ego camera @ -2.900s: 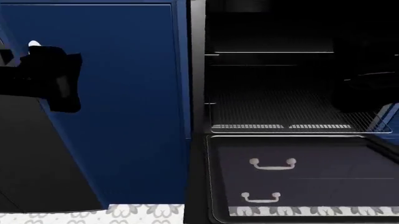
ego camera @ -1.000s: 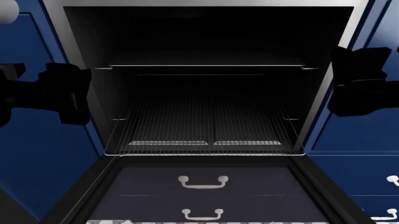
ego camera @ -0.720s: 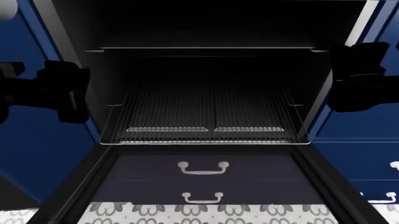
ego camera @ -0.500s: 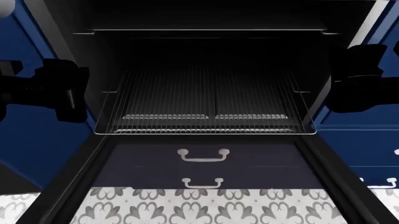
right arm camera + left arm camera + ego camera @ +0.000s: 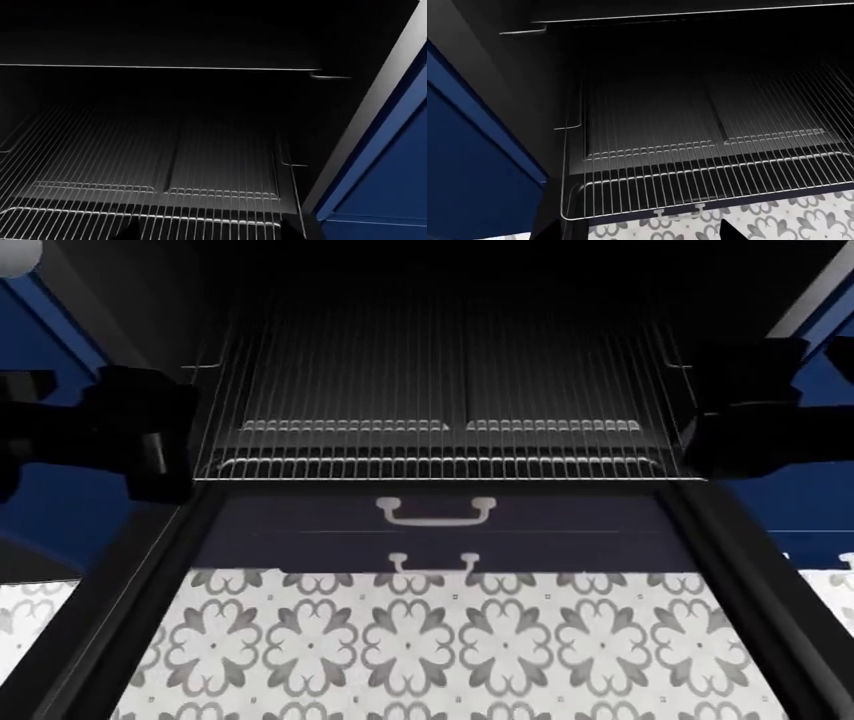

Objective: Fully slide the bottom oven rack out.

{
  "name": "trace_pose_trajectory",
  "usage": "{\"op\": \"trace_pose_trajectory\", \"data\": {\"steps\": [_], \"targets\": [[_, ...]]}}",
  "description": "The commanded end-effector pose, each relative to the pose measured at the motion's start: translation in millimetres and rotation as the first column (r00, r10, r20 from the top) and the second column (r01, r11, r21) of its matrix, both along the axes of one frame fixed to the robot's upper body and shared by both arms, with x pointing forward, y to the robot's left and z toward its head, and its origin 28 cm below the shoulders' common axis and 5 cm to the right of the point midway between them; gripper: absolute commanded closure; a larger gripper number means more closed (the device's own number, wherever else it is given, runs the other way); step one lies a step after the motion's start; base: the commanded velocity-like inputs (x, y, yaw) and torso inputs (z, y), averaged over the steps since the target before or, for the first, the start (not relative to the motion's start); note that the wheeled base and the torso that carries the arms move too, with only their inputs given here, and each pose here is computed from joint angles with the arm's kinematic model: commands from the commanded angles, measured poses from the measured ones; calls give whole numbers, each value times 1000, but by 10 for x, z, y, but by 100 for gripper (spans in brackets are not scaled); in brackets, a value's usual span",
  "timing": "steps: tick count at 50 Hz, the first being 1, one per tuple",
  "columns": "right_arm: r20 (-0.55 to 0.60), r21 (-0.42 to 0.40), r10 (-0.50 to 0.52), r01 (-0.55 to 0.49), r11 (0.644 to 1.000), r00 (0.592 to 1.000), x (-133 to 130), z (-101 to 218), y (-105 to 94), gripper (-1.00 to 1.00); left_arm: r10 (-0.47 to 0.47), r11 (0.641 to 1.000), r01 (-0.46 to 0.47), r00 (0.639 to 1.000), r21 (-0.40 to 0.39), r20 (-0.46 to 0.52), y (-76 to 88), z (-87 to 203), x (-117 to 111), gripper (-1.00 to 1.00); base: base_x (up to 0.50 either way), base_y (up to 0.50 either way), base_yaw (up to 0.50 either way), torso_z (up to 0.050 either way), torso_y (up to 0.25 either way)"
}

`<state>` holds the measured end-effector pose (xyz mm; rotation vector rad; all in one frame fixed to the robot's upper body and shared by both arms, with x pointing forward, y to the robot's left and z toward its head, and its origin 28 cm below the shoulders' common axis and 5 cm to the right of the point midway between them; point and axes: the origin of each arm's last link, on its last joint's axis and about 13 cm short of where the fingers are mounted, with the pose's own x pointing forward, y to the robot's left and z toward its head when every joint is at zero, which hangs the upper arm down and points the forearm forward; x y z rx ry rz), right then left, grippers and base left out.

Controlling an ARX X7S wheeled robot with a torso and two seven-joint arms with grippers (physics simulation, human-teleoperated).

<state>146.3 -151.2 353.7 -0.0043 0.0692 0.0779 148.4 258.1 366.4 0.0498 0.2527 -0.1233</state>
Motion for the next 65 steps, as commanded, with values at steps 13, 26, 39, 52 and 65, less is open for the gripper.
{"op": "trace_pose_trajectory", "data": {"steps": [13,26,39,52,65], "targets": [[-79,56,16,-11,998,997,194,5,31,-100,-32,999,32,999,-14,-36,-86,-1,192,-100,0,0,0,0,-179],[-201,90,42,-24,996,979,564,54,133,-100,-61,998,58,995,-36,-84,-265,60,577,-100,0,0,0,0,0],[-308,54,8,9,998,951,832,45,217,-100,-61,998,60,990,-10,-127,-316,49,1012,-100,0,0,0,0,0],[-402,31,-23,39,999,915,1073,74,262,-100,-45,999,43,984,-17,-172,-377,-35,1279,-100,0,0,0,0,0],[-389,-20,-32,26,999,921,1257,91,286,-100,-52,999,50,980,-17,-194,-455,-172,1418,-100,0,0,0,0,0]]}}
